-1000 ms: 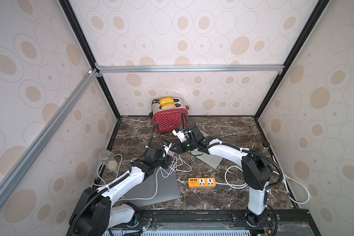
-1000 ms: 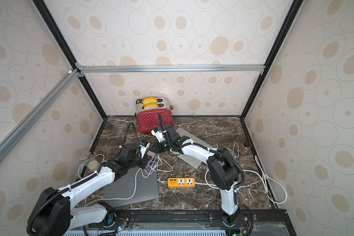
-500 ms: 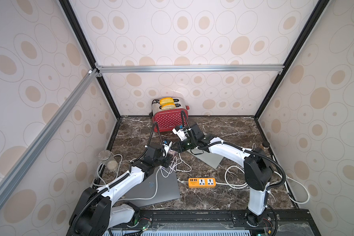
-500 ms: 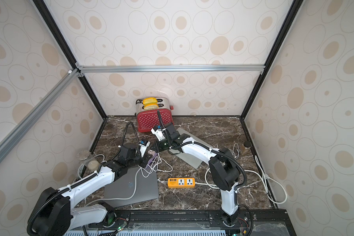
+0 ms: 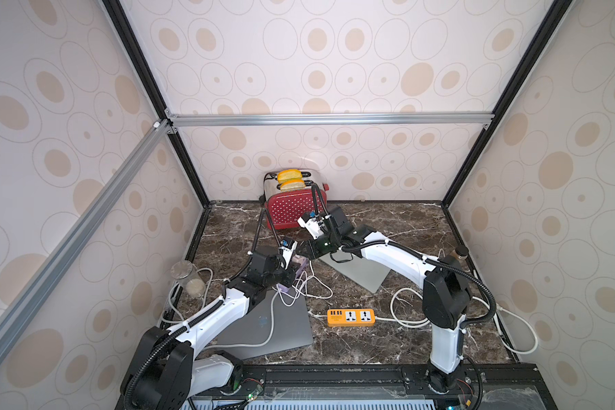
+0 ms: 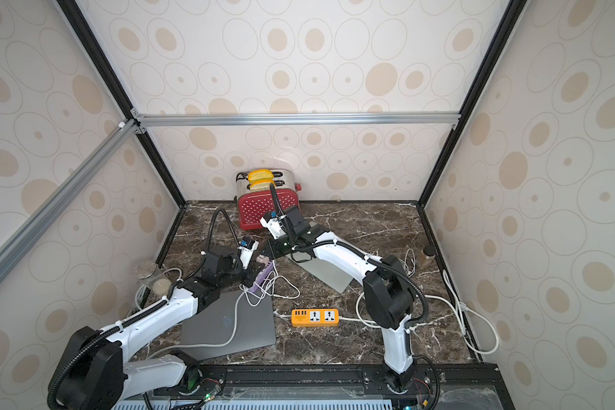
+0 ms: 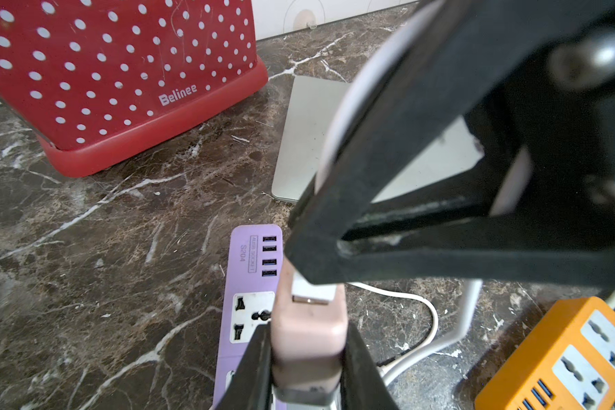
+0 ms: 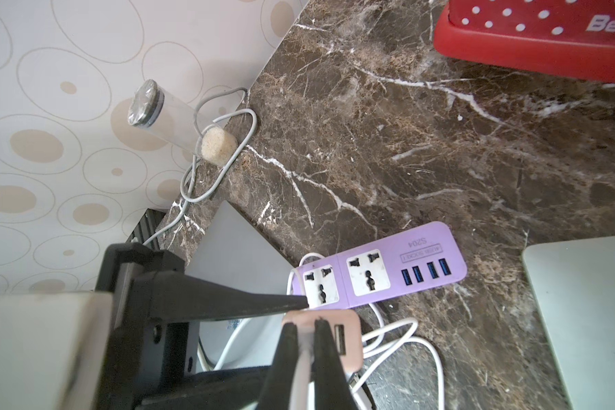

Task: Unplug the laptop charger
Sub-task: Remove the charging cable from the plug.

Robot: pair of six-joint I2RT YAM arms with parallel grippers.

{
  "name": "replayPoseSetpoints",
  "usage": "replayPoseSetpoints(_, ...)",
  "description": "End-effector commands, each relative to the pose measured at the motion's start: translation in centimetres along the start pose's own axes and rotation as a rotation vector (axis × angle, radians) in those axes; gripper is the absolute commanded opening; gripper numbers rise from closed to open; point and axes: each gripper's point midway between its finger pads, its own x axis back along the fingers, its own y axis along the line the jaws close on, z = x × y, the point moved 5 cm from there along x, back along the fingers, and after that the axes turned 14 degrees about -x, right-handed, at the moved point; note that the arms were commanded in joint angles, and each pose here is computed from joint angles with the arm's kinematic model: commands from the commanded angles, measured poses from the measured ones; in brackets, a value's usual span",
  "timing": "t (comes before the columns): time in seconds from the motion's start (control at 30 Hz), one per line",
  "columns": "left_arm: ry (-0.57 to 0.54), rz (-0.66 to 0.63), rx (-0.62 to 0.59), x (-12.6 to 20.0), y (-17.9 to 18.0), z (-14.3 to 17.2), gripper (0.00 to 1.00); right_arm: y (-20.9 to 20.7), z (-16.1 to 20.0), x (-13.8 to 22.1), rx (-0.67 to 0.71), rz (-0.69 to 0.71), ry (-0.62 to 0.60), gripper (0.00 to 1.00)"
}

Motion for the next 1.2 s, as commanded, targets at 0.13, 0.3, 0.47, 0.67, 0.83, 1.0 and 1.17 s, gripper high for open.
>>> replayPoseSetpoints(0.13,0.068,-0.093,-0.001,0.1,1.7,0.5,0.02,-2.5,0.8,3.1,-0.048,0.099,-0.058,0.0)
replayPoseSetpoints(0.3,0.05,-0.044,0.0,0.1,1.1,0.5,0.02,-2.5,-1.3,2.9,-0.017,0.12,-0.063,0.0)
replayPoseSetpoints(0.47,0.064,-0.021,-0.011,0.0,0.8,0.7,0.02,-2.2,-3.5,1.6,0.02,0.138,-0.009,0.0)
replayPoseSetpoints(0.67,0.103,-0.048,-0.048,-0.2,1.4,0.5,0.02,-3.4,-1.2,2.7,0.012,0.2,0.007,0.0)
replayPoseSetpoints(0.83,0.104,-0.063,-0.047,-0.4,1.9,0.4,0.02,-4.0,-0.1,3.9,0.04,0.272,0.032,0.0)
replayPoseSetpoints(1.0,0.148,-0.015,-0.053,-1.0,1.5,0.9,0.02,-3.2,-2.5,4.0,0.08,0.279,0.008,0.0)
replayPoseSetpoints(1.17,0.185,-0.051,-0.069,-0.8,1.8,1.9,0.01,-2.5,-3.3,4.9,0.098,0.283,-0.009,0.0)
